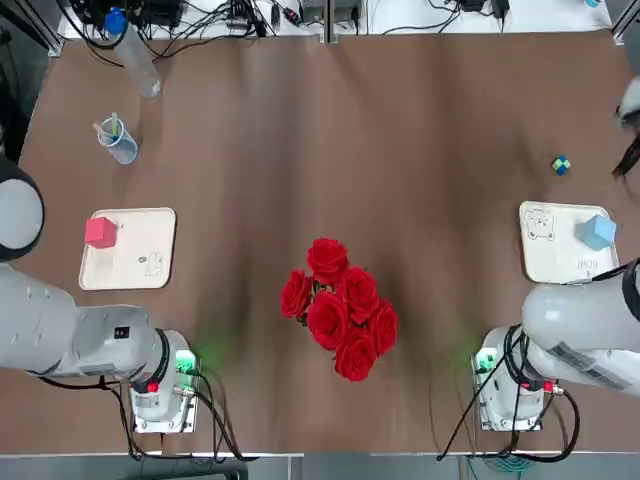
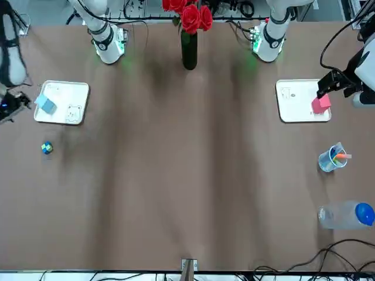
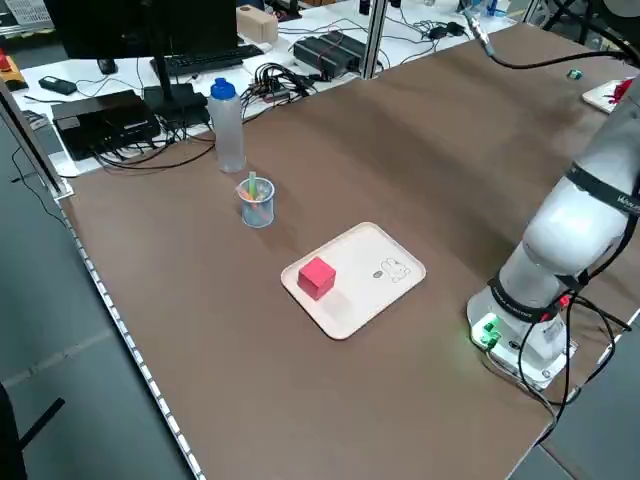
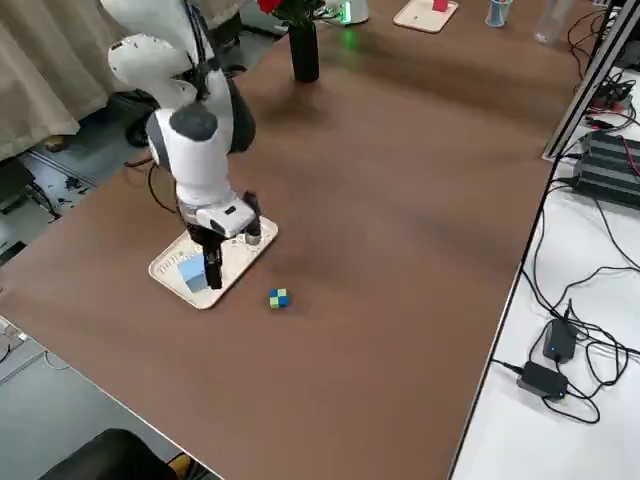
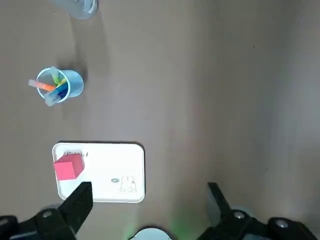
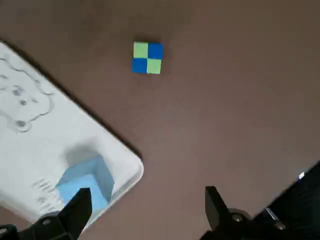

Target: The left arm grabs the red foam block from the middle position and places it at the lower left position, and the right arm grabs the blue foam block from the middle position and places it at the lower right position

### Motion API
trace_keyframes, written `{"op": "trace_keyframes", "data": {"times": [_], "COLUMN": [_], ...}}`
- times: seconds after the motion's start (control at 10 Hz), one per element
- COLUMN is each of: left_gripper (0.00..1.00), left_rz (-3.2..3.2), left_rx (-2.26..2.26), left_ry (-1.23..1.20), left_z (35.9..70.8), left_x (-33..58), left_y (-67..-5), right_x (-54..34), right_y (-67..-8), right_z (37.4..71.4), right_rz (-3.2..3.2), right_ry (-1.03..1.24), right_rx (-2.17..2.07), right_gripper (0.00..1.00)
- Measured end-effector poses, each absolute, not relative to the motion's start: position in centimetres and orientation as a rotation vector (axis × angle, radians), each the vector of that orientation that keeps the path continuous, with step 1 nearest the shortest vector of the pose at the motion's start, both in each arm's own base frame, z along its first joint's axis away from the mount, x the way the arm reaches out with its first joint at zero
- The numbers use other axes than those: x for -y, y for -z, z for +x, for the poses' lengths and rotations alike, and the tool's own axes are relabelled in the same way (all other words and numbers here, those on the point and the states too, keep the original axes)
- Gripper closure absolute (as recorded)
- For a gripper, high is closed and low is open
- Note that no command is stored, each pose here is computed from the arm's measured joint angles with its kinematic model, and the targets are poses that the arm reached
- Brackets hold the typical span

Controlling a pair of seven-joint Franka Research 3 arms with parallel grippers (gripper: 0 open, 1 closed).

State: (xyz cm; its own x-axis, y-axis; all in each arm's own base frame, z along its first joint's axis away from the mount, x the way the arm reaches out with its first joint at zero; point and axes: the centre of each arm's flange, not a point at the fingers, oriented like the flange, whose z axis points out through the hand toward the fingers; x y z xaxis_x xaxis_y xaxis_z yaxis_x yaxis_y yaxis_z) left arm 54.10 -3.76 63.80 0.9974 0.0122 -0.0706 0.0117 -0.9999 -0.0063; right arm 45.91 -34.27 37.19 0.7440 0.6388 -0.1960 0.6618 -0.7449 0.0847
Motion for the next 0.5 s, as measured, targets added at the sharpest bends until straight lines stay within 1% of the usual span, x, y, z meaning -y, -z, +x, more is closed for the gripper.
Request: {"op": "trace_keyframes", "data": {"times": [0.1,0.2,0.4,0.5], "left_gripper": [0.0,0.0,0.0,0.0], "left_rz": [-3.134,-3.134,-3.134,-3.135], "left_rx": [0.017,0.017,0.018,0.02], "left_ry": [-0.111,-0.11,-0.109,-0.103], "left_z": [54.1,54.1,54.1,54.2], "left_x": [3.8,3.8,3.8,3.8], "left_y": [-63.8,-63.8,-63.8,-63.8], "right_x": [32.4,29.6,22.2,18.2], "right_y": [-42.7,-46.7,-50.4,-51.6], "right_z": [48.9,51.3,55.5,56.9], "right_rz": [2.827,2.843,2.839,2.856], "right_ry": [0.27,0.269,0.207,0.189], "right_rx": [-1.018,-0.969,-0.86,-0.769], "right_gripper": [0.0,0.0,0.0,0.0]}}
